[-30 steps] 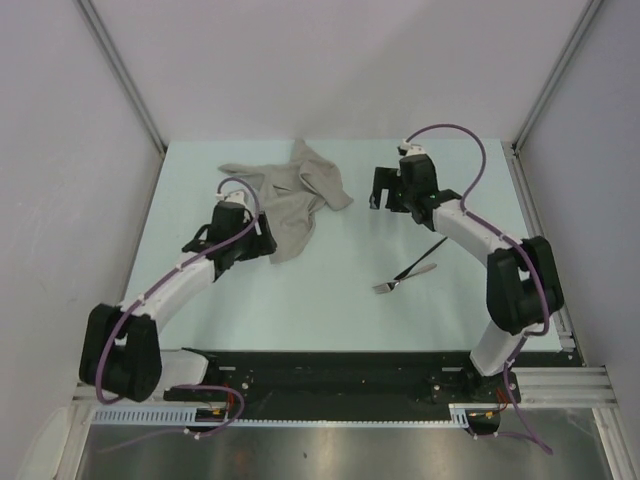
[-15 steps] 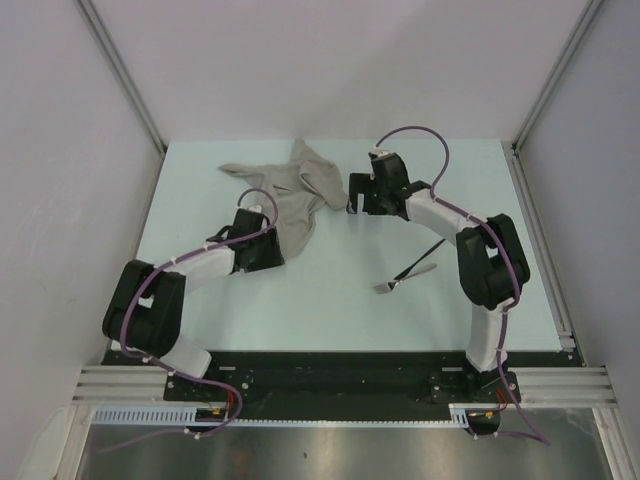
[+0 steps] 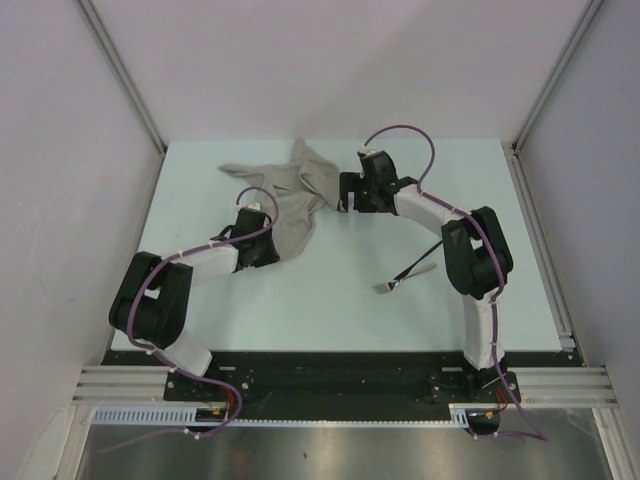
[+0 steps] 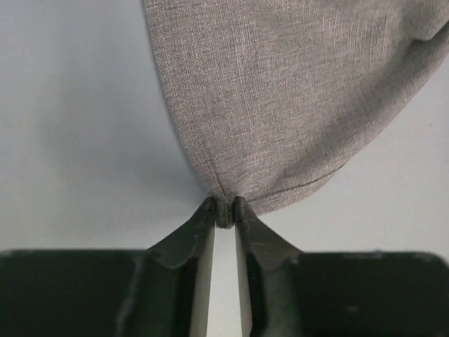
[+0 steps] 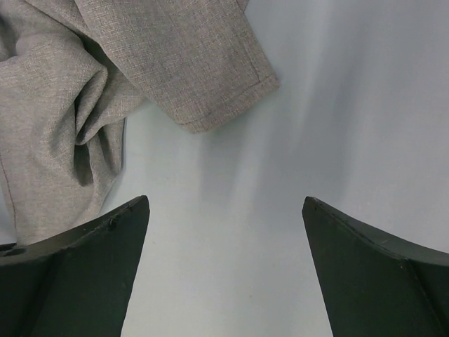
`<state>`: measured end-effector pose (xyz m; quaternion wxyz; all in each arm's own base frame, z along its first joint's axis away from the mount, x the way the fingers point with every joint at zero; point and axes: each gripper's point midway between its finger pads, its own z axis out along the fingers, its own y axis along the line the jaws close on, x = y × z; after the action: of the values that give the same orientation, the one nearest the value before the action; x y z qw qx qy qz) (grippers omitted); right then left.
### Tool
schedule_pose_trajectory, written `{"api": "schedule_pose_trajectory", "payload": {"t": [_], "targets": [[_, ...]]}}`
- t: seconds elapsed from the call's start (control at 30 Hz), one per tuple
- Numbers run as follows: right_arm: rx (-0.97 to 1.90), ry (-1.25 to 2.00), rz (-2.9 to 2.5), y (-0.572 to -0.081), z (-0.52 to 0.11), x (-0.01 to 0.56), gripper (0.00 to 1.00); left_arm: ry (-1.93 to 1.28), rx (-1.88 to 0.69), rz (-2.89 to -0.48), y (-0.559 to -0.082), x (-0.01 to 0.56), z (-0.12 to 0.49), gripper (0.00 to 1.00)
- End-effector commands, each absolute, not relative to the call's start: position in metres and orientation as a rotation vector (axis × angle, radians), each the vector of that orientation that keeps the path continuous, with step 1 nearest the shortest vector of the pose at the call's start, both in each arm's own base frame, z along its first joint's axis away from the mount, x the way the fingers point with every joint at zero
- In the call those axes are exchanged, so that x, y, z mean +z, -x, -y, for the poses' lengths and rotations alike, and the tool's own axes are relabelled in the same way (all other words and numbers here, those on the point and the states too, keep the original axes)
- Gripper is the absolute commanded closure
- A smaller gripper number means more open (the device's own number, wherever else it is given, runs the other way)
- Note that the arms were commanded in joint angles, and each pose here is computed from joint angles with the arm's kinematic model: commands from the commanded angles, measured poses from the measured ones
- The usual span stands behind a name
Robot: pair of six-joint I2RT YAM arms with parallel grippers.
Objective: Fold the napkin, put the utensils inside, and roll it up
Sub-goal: Flatten the napkin out
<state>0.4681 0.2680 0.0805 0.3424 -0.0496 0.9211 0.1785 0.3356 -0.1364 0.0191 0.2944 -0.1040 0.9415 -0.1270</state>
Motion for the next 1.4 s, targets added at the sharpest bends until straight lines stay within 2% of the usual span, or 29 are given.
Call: {"api": "schedule_pose_trajectory", "payload": {"t": [0.0, 0.03, 0.07, 0.2, 0.43, 0.77, 0.87, 0.97, 1.0, 1.07, 1.1, 1.13, 1.27, 1.37], "targets": [[0.445, 0.154, -2.383, -0.484, -0.276, 0.081, 0.04, 0.330, -0.310, -2.525, -0.330, 0.008, 0.130, 0.86], [0.434, 0.157, -2.385, -0.488, -0.277, 0.080, 0.05, 0.345, -0.316, -2.511, -0.332, 0.010, 0.128, 0.98], [0.413, 0.160, -2.392, -0.494, -0.278, 0.075, 0.07, 0.359, -0.322, -2.504, -0.331, 0.011, 0.126, 0.99], [0.349, 0.165, -2.395, -0.514, -0.279, 0.068, 0.14, 0.411, -0.380, -2.413, -0.338, 0.035, 0.118, 1.00], [0.230, 0.142, -2.441, -0.530, -0.271, 0.046, 0.39, 0.438, -0.387, -2.373, -0.336, 0.048, 0.105, 1.00], [0.220, 0.150, -2.463, -0.530, -0.274, 0.025, 0.44, 0.428, -0.413, -2.378, -0.333, 0.049, 0.104, 1.00], [0.210, 0.163, -2.468, -0.533, -0.275, 0.023, 0.50, 0.425, -0.411, -2.378, -0.333, 0.050, 0.103, 1.00], [0.192, 0.184, -2.491, -0.529, -0.273, 0.018, 0.60, 0.430, -0.409, -2.372, -0.333, 0.052, 0.101, 1.00], [0.195, 0.190, -2.493, -0.528, -0.273, 0.019, 0.69, 0.430, -0.410, -2.370, -0.333, 0.052, 0.101, 0.99], [0.200, 0.206, -2.498, -0.525, -0.273, 0.017, 0.79, 0.435, -0.411, -2.365, -0.334, 0.053, 0.100, 1.00], [0.205, 0.208, -2.499, -0.525, -0.273, 0.017, 0.92, 0.438, -0.416, -2.362, -0.334, 0.054, 0.100, 1.00], [0.212, 0.213, -2.502, -0.524, -0.275, 0.017, 1.00, 0.437, -0.422, -2.353, -0.337, 0.057, 0.101, 1.00], [0.231, 0.163, -2.457, -0.534, -0.265, 0.045, 1.00, 0.479, -0.428, -2.271, -0.351, 0.087, 0.084, 1.00], [0.253, 0.085, -2.369, -0.547, -0.240, 0.099, 1.00, 0.522, -0.424, -2.151, -0.361, 0.135, 0.056, 1.00]]}}
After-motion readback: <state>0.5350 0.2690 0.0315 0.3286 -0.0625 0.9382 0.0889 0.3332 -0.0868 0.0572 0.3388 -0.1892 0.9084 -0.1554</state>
